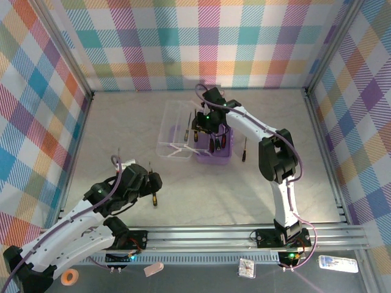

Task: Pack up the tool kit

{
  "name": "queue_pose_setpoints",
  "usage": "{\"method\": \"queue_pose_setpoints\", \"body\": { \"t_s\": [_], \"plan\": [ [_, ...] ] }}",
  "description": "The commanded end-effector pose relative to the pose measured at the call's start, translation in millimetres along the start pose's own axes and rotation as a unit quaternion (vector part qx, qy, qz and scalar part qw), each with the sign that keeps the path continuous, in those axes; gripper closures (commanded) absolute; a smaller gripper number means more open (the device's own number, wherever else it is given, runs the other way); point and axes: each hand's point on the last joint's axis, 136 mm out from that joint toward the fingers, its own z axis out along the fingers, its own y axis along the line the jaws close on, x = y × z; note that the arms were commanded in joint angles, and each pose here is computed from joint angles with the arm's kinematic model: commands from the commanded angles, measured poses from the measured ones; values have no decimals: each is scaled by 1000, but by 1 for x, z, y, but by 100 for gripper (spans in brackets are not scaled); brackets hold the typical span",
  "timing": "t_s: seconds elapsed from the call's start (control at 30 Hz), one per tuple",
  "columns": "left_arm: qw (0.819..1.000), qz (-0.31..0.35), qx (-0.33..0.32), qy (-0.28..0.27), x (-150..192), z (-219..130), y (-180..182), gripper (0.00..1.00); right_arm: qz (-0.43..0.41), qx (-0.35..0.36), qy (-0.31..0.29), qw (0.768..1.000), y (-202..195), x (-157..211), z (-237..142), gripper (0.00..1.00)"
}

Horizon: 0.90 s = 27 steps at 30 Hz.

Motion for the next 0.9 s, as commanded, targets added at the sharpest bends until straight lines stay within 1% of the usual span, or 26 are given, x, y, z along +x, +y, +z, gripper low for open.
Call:
{"method": "queue_pose_setpoints", "body": {
  "t_s": [0.0,0.13,0.23,0.37,0.47,0.6,0.77,0.87],
  "plan": [
    [1000,6,-1,16,7,1,3,0,1,-34,1,999,19,-3,-3,68],
    [1000,9,2,16,7,-1,3,0,-1,-51,-2,999,27,-3,-10,68],
    [1000,10,7,24,10,-1,2,1,-4,-56,-13,998,33,-5,-23,69],
    [999,17,-9,48,21,7,7,8,-7,-41,-45,998,28,-3,-45,69],
    [997,20,-26,77,37,19,13,15,-12,-32,-68,997,21,5,-64,68],
    [993,30,-36,105,54,36,14,23,-15,-14,-90,996,1,29,-81,68],
    [990,42,-33,130,67,53,4,32,-5,14,-88,996,-35,68,-87,68],
    [988,46,-38,139,73,64,1,41,4,26,-80,996,-54,90,-87,67]
  ]
}}
